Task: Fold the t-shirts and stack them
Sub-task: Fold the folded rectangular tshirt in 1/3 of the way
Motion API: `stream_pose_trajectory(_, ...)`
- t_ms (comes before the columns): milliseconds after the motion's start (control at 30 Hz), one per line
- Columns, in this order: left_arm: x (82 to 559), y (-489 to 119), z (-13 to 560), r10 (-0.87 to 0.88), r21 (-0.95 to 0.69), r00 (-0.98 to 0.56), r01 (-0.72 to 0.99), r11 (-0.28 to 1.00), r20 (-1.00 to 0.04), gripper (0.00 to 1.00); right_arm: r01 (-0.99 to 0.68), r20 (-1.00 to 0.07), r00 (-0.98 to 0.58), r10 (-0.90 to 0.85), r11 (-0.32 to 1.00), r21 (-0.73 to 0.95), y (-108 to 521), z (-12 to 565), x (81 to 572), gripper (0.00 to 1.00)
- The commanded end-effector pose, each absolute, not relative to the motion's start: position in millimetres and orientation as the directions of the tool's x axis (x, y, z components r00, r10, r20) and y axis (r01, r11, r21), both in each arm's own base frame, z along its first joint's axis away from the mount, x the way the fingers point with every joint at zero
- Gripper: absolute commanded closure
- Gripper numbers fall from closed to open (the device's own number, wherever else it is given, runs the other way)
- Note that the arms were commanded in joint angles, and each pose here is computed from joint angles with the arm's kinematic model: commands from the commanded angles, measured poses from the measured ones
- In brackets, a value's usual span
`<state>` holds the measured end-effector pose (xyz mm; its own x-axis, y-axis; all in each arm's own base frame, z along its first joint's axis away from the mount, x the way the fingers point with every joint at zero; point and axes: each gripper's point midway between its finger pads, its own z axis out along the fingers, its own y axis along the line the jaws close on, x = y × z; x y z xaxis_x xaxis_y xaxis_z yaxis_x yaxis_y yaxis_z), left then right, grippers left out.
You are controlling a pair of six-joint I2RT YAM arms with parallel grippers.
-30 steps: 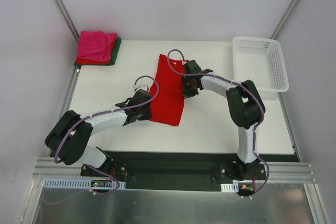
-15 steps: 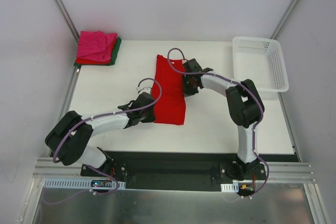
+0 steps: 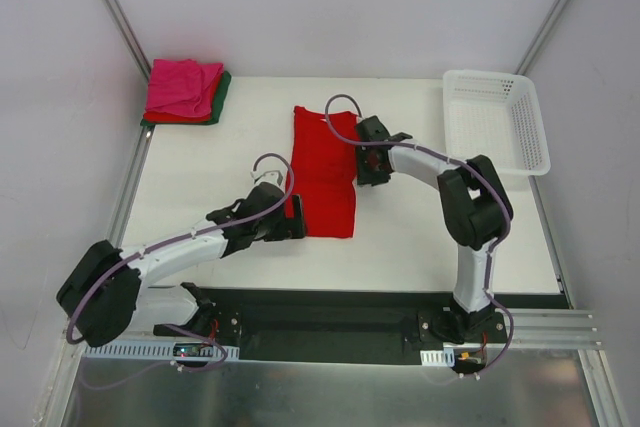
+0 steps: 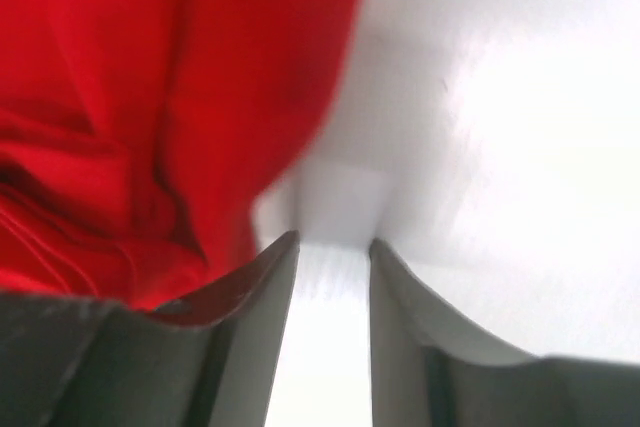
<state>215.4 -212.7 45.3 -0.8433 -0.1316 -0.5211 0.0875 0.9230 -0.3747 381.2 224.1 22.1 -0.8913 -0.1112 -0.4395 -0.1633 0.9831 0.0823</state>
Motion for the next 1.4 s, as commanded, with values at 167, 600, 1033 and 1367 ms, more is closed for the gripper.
stream_pose_trajectory(167,212,-183,84,-0.158,-0.335,-0.772,0.075,0.939,-0.615,0.01,-0.118,-0.526,-0.844,-0.107,0.993,-0.013,179,75,356,0.60)
stream_pose_trajectory(600,225,-182,87,-0.138,-0.282,-0.758,0.063,0.957,-0.637,0.02,-0.353,-0.531,-0.835,-0.143,0.880,0.318,247,102,330,0.99)
stream_pose_trajectory(1033,226,-177,82,-0.137,-0.260,-0.754,0.046,0.965,-0.642,0.02,-0.439,-0.486,-0.848,-0.210,0.792,0.424,301,85,335,0.99)
stream_pose_trajectory(1367,228,-178,78,-0.125,-0.242,-0.763,0.042,0.969,-0.634,0.02,-0.457,-0.499,-0.840,-0.211,0.771,0.443,317,85,350,0.99)
